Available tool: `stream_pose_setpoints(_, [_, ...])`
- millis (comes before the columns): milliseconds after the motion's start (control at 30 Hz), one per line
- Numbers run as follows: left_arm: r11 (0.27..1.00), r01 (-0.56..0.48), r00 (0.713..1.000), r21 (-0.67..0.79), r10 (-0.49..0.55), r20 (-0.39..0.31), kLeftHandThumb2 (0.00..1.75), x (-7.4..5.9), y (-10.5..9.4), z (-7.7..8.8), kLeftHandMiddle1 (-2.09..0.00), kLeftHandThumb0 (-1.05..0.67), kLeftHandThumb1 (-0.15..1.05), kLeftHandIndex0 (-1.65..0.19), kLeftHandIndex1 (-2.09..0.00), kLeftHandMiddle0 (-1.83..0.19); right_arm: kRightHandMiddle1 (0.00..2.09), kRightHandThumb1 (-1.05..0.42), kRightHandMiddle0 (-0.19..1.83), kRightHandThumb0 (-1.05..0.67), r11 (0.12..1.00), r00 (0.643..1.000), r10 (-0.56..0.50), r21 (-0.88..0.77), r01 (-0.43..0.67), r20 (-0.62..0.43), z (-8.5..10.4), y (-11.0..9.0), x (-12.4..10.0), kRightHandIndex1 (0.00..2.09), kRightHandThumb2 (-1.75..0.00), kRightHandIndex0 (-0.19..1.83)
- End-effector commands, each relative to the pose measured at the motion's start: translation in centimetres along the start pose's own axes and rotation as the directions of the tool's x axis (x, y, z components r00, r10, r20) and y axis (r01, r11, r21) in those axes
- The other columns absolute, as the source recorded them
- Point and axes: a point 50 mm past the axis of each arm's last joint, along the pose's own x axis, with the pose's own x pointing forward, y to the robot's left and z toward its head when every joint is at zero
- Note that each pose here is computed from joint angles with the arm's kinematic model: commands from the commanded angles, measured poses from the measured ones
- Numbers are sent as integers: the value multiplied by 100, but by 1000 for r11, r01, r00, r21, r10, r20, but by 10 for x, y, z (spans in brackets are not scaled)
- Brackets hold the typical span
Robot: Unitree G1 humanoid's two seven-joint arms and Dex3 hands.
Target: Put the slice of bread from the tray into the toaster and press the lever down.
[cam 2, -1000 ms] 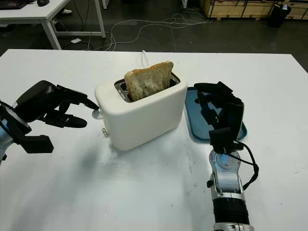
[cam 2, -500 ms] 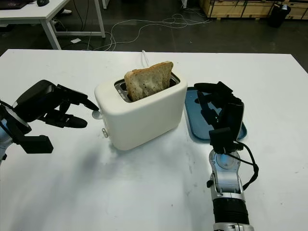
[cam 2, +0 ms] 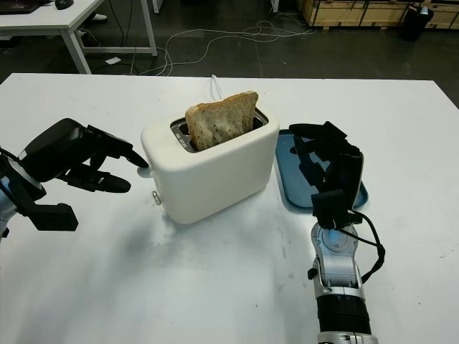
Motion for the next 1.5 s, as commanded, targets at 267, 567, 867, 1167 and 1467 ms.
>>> stream_pose_setpoints(267, [1000,16,1000,-12,-16,5,29,-1,-3,1,-174,-92,92,-101,-38,-97,71,-92,84,-41,1000,1000,-12,5,12,2,2,0,0,128,-24,76])
stream_pose_setpoints(567, [1000,17,1000,-15,-16,12,28,-1,-4,1,-175,-91,92,-101,-38,-98,70,-92,85,-41,1000,1000,-14,5,14,0,2,-1,0,127,-24,76])
stream_pose_setpoints(867, [988,144,990,-60,-144,3,18,0,-26,2,-162,-91,92,-109,-25,-101,68,-92,86,-41,1000,1000,-18,9,18,3,3,-1,0,126,-23,77])
stream_pose_setpoints(1167, [925,376,927,-57,-376,5,12,4,-87,-2,-143,-91,92,-122,-4,-108,64,-92,87,-41,999,1000,-26,31,26,6,3,-3,1,123,-23,78])
stream_pose_setpoints(1467, [885,464,883,-30,-465,-64,5,-16,-135,-15,-81,-88,92,-129,-1,-123,55,-92,90,-42,999,999,-31,28,31,16,4,-6,3,119,-21,79])
